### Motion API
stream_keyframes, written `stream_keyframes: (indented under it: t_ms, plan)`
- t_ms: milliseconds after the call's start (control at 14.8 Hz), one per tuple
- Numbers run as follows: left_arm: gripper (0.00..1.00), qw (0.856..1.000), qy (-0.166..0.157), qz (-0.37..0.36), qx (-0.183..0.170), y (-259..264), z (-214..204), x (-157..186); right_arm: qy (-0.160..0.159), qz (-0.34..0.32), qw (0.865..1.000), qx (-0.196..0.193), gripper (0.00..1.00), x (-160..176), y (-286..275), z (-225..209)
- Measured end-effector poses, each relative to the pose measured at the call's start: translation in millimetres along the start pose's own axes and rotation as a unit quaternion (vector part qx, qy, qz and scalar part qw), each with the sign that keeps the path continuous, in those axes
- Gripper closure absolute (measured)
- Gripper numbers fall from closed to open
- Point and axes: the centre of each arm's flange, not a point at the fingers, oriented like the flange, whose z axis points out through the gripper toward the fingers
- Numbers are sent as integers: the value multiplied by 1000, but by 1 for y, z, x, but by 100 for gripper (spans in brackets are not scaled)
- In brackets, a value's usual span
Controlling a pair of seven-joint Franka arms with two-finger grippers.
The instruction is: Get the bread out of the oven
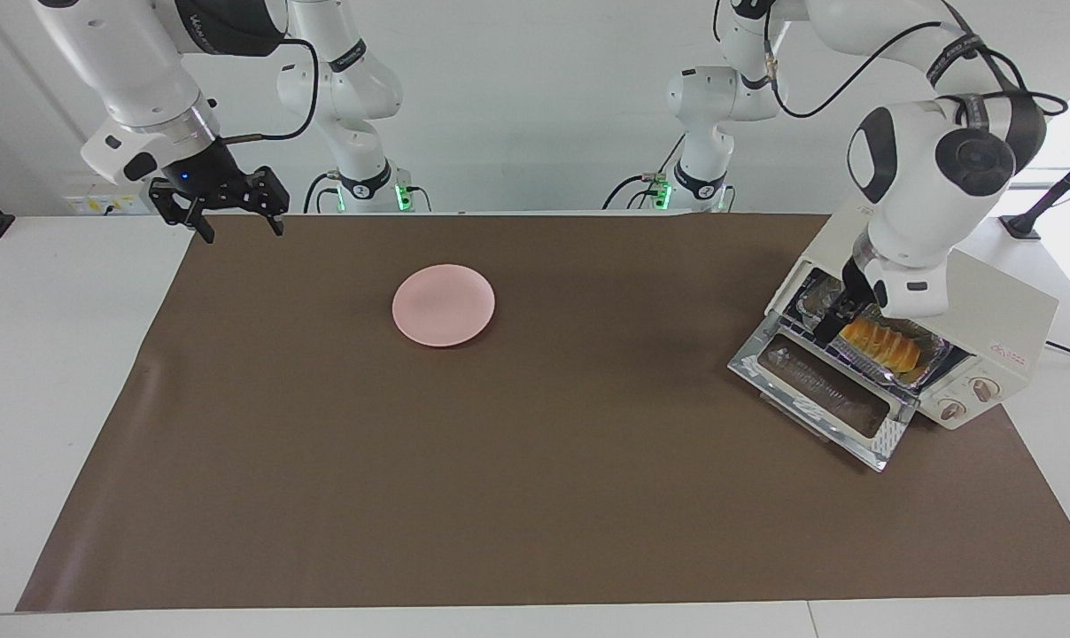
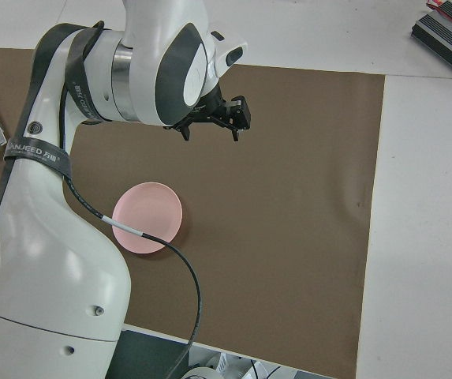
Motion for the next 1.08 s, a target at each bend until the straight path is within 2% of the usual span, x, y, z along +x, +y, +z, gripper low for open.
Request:
stream_keyframes:
  t_ms: [270,472,944,1079]
  plan:
    - [0,1000,3,-24,11,0,49,11,0,0,1000,0,0,0,0,0]
    - [0,999,6,-35,7,-10,78,11,0,0,1000,0,0,0,0,0]
    - [3,999,11,-34,-2,-21,102,-2,0,0,1000,0,0,0,0,0]
    - [28,999,10,-34,-1,-21,105,-3,0,0,1000,0,0,0,0,0]
